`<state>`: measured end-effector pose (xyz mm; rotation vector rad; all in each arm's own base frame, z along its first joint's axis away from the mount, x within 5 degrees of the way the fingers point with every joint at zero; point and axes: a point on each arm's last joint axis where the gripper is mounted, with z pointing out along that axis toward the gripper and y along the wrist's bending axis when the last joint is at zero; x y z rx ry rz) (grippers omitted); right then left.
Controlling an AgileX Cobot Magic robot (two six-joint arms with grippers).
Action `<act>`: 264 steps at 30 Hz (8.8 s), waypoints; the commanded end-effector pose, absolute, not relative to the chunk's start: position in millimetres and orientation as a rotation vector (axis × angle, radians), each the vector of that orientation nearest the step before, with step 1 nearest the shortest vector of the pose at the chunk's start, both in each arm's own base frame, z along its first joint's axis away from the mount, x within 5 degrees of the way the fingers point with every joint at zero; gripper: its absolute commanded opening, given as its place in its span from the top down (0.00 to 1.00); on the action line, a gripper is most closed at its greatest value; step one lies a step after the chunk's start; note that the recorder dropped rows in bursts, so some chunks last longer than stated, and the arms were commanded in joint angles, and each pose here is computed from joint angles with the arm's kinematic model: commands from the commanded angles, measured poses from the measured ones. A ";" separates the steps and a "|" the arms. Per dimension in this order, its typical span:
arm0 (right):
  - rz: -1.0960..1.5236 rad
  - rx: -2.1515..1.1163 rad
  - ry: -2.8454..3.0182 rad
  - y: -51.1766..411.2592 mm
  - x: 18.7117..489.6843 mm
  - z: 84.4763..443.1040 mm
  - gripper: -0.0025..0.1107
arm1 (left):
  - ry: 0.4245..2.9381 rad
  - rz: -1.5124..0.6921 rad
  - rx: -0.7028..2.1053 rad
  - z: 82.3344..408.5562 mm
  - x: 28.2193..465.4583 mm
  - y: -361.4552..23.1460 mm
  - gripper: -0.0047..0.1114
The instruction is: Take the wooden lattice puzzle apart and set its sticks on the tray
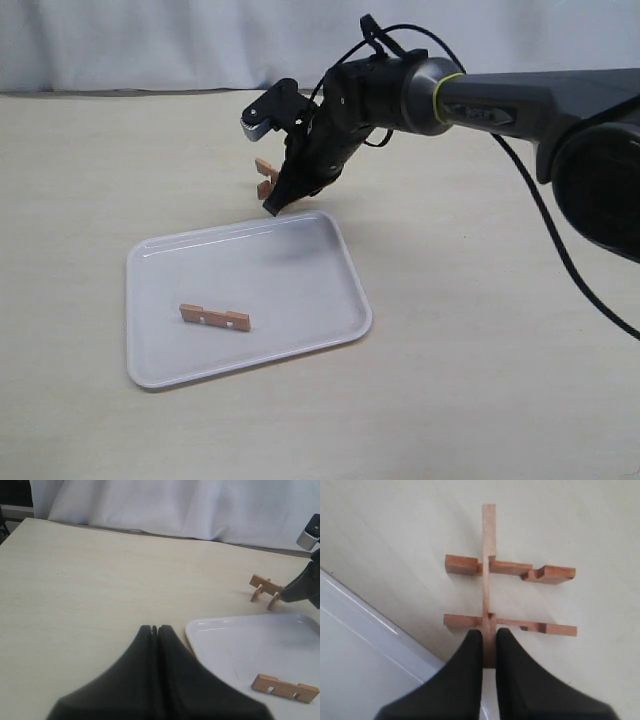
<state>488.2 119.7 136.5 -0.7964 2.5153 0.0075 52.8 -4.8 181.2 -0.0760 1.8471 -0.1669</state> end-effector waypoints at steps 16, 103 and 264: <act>0.311 -1.034 2.646 148.0 429.6 179.2 0.94 | 1.839 -0.176 -0.081 181.3 53.0 -5.1 0.96; -0.028 -0.601 2.514 108.7 506.1 126.2 0.94 | 1.839 -0.176 -0.081 181.3 53.0 -5.1 0.96; 0.251 -0.750 2.427 222.4 382.2 156.9 0.94 | 1.839 -0.176 -0.081 181.3 53.0 -5.1 0.96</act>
